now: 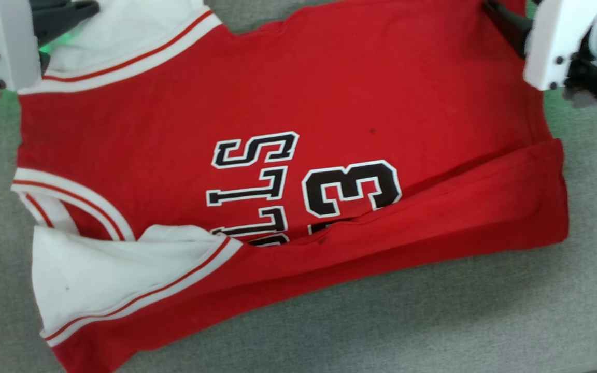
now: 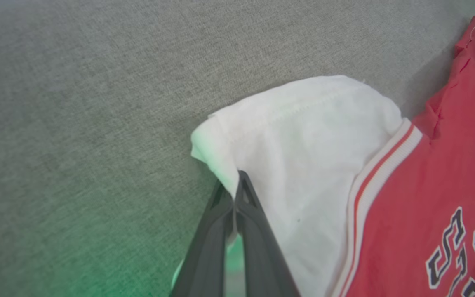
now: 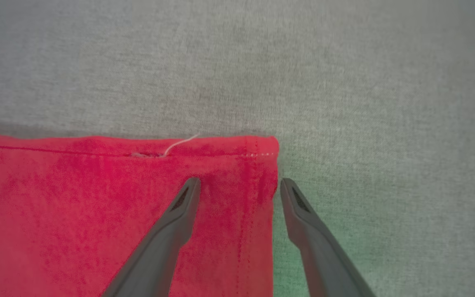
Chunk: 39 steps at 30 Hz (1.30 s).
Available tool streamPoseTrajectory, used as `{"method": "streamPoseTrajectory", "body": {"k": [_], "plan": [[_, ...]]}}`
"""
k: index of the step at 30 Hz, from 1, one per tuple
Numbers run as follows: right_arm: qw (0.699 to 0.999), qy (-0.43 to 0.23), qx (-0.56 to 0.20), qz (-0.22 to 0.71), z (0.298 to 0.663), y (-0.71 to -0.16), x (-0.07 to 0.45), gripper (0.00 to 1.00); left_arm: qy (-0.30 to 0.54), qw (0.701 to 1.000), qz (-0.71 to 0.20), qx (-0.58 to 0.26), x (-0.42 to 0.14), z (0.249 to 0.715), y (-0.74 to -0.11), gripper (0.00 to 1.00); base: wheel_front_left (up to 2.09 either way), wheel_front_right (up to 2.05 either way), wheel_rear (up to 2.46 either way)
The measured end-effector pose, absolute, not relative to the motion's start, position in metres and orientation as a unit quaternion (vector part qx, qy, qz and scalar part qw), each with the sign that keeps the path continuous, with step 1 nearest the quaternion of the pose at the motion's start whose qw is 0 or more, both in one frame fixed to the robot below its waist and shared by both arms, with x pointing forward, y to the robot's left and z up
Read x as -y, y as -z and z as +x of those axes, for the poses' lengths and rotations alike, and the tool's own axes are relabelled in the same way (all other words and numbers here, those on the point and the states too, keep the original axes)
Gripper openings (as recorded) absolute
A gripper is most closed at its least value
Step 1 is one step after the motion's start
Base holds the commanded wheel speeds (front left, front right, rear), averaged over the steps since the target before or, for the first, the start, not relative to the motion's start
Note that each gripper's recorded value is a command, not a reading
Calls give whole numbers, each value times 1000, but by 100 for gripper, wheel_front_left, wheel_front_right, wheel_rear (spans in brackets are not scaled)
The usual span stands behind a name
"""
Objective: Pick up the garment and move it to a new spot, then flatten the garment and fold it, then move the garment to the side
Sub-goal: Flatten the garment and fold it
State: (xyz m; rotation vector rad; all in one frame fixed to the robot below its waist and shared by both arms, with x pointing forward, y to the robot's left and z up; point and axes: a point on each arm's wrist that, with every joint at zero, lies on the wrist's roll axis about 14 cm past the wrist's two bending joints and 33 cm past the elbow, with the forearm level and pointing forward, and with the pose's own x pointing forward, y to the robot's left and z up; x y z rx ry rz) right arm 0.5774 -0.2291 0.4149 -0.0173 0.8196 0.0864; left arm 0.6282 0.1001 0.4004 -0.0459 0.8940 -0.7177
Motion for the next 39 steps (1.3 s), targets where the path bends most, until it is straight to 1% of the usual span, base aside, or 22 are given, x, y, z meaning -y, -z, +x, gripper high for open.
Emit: {"method": "streamPoseTrajectory", "body": {"k": [6,10,11,12,13,14,18,23,29,34,39], "plan": [[896,-29,-443,10,573,-403,240,100,345,838,-23,-421,-100,626,-401,0,0,0,0],[891,-32,-453,5,573,-396,237,100,349,838,-26,-419,-98,626,-401,0,0,0,0],[891,-34,-453,3,574,-395,236,74,350,838,-26,-418,-97,626,-401,0,0,0,0],[892,-35,-450,5,577,-395,234,43,351,838,-27,-416,-96,626,-402,0,0,0,0],[894,-37,-446,5,579,-396,233,19,352,838,-29,-415,-96,626,-402,0,0,0,0],[897,-39,-441,5,582,-397,231,0,353,839,-33,-413,-94,625,-403,0,0,0,0],[905,-48,-422,-2,587,-401,225,0,358,842,-48,-401,-90,622,-410,0,0,0,0],[913,-66,-403,-18,582,-407,219,0,366,857,-78,-354,-83,618,-435,0,0,0,0],[931,-89,-354,-24,576,-432,216,0,384,871,-94,-292,-79,599,-471,0,0,0,0],[933,-109,-340,-31,557,-444,216,0,402,877,-102,-244,-79,571,-502,0,0,0,0],[934,-129,-332,-29,534,-453,214,0,418,877,-102,-211,-86,532,-521,0,0,0,0]]}}
